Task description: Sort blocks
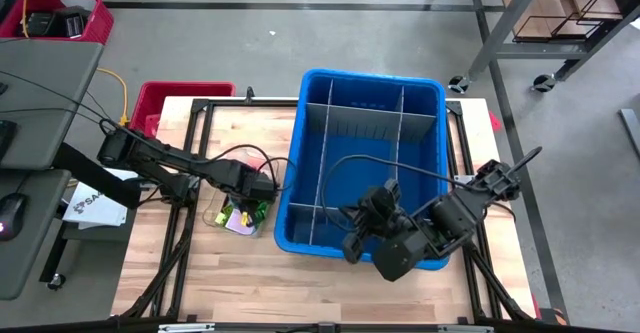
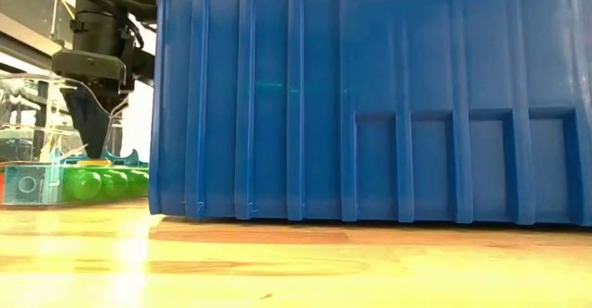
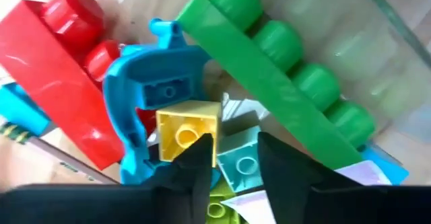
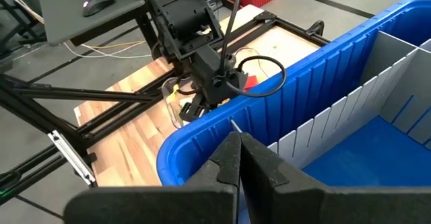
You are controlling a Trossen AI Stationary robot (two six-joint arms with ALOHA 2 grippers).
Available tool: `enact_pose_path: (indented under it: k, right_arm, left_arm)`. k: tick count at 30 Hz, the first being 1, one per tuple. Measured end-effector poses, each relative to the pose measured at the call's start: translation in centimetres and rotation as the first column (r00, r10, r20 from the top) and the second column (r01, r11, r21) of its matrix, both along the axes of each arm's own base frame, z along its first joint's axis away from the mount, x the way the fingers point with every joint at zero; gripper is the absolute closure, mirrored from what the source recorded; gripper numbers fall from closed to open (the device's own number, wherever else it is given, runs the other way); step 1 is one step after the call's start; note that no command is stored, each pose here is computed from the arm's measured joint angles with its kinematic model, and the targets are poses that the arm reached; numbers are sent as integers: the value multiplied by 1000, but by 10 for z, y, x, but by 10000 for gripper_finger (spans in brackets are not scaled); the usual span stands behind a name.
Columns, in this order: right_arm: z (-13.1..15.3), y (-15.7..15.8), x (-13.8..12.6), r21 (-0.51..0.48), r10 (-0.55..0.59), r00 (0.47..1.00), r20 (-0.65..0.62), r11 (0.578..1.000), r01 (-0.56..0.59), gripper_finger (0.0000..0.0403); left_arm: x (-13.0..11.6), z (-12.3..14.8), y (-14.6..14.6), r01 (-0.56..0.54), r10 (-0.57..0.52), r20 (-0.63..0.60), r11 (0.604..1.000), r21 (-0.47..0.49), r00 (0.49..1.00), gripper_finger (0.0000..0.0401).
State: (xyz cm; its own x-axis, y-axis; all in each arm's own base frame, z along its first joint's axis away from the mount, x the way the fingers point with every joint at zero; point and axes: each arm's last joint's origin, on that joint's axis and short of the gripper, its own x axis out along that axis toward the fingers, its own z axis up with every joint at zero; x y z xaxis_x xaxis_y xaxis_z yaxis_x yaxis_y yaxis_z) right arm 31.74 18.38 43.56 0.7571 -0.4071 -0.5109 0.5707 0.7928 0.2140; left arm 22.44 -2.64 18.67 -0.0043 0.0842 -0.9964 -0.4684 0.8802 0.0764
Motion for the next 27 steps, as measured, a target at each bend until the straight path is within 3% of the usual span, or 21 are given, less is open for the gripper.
enact_pose_path:
  k: [5,11,22,27]
  right_arm:
    - [0,-1,1,1,-2,1000,-1,1000,2,403]
    - [0,-2,1,2,-6,1000,-1,1000,6,403]
    - [-1,-11,7,34,-14,1000,-14,999,15,403]
    - [-1,-11,7,38,-11,1000,-17,999,12,403]
  left_arm:
    - [-1,0,1,0,0,-11,1000,28,1000,244]
    - [2,-5,-1,52,-52,-31,999,-14,998,239]
    - [13,-23,-1,66,-66,-70,998,-10,995,272]
    - [15,-25,-1,93,-92,-68,995,18,993,337]
